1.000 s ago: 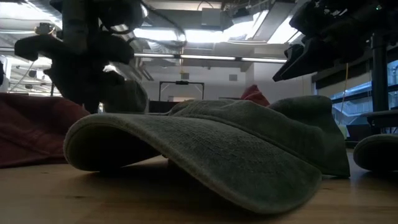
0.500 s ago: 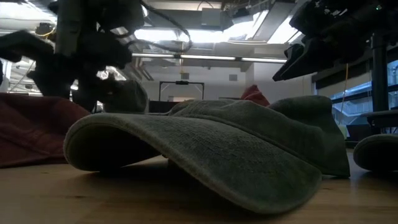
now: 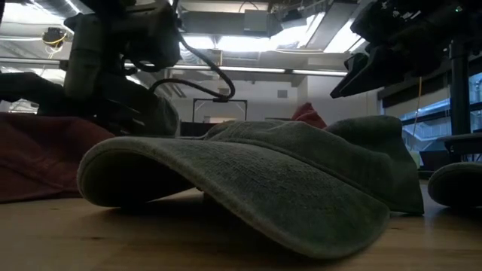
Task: Pick & Place hat
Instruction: Put the red cap into the right transparent bin
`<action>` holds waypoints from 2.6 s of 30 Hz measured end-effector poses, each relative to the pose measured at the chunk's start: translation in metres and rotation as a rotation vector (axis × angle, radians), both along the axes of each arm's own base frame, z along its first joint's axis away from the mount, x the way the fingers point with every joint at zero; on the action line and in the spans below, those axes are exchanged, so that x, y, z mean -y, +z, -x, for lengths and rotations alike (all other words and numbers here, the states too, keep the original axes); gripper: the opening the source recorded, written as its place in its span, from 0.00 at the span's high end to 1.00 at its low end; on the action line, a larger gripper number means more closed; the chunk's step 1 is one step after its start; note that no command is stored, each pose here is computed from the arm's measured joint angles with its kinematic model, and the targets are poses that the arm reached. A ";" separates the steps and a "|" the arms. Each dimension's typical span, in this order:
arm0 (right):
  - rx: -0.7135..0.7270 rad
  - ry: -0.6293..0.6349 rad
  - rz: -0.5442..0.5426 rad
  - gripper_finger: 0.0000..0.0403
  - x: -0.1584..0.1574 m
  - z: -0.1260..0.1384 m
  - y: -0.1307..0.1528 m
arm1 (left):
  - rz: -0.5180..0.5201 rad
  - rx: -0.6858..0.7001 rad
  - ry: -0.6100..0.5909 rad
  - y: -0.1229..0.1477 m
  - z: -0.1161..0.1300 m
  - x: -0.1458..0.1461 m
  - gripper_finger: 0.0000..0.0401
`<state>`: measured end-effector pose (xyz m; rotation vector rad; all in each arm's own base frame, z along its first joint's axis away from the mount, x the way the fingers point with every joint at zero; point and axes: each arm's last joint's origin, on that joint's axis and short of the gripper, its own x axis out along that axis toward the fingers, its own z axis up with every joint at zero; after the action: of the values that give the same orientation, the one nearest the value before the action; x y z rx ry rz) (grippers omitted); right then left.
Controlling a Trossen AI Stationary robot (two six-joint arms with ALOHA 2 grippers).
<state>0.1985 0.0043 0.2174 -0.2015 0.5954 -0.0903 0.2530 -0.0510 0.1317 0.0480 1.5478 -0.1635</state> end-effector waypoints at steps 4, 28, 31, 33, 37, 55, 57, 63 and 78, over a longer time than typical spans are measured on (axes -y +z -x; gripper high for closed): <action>-0.001 0.001 0.001 0.47 0.000 0.000 0.000 | -0.066 0.037 0.019 0.000 -0.002 0.000 0.64; -0.004 0.001 0.002 0.47 0.000 0.000 0.000 | -0.021 0.173 -0.082 0.000 -0.015 0.004 0.91; -0.003 0.001 0.002 0.47 0.000 0.000 0.000 | -0.021 0.219 -0.091 0.002 -0.020 0.005 0.98; -0.003 0.001 0.002 0.47 0.000 0.000 0.000 | -0.034 0.234 -0.087 0.007 -0.025 0.005 0.98; 0.008 -0.009 -0.015 0.47 0.000 0.000 0.000 | -0.104 0.285 -0.083 0.022 -0.040 -0.001 0.99; 0.407 0.119 -0.059 0.47 -0.004 -0.015 0.036 | -0.484 0.789 0.086 0.121 -0.110 -0.056 0.99; 0.445 0.107 -0.088 0.47 -0.004 -0.016 0.040 | -0.518 0.854 0.090 0.128 -0.115 -0.062 0.99; 0.484 -0.063 -0.168 0.47 0.000 -0.016 0.044 | -0.608 0.977 0.113 0.141 -0.122 -0.075 0.99; 0.212 -0.207 -0.002 0.47 0.003 -0.055 0.084 | -0.621 1.069 0.147 0.150 -0.126 -0.078 0.99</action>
<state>0.2536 0.0011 0.3010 -0.1254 0.4033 -0.3079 0.3786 0.0267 0.2819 0.4377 0.4791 0.4157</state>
